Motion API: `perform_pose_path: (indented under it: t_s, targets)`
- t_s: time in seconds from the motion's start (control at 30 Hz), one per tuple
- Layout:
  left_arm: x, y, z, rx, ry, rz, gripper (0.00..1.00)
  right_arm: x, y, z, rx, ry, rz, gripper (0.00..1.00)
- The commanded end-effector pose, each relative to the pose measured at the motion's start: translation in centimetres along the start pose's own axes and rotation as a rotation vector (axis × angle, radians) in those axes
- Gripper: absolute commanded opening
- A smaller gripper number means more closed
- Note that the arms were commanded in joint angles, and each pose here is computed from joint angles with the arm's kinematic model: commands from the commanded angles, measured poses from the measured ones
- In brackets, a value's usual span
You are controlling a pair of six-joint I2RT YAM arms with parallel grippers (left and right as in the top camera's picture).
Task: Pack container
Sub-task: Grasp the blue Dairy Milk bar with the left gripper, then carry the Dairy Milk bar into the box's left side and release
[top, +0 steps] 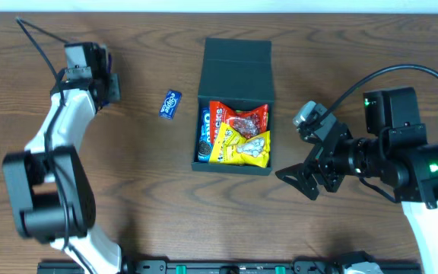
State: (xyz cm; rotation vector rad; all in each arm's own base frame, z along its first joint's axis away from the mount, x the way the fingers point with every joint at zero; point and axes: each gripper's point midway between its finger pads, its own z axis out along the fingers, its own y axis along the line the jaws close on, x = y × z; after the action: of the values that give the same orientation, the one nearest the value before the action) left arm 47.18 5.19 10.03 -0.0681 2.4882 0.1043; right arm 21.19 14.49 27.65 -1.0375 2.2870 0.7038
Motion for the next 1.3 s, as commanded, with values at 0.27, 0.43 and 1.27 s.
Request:
perform_pose_path:
  t_s: [0.27, 0.43, 1.27]
  targets:
    - [-2.5, -9.4, -8.0, 0.139, -0.102, 0.028, 0.2, -0.3, 0.0, -0.4, 0.006, -0.015, 0.0, 0.99]
    - [-1.6, -13.4, -9.7, 0.203, -0.089, 0.057, 0.2, -0.3, 0.0, -0.4, 0.006, -0.015, 0.0, 0.99]
    - [9.3, -23.8, -13.8, 0.292, 0.248, -0.037, 0.2, -0.3, 0.0, -0.4, 0.006, -0.015, 0.0, 0.99]
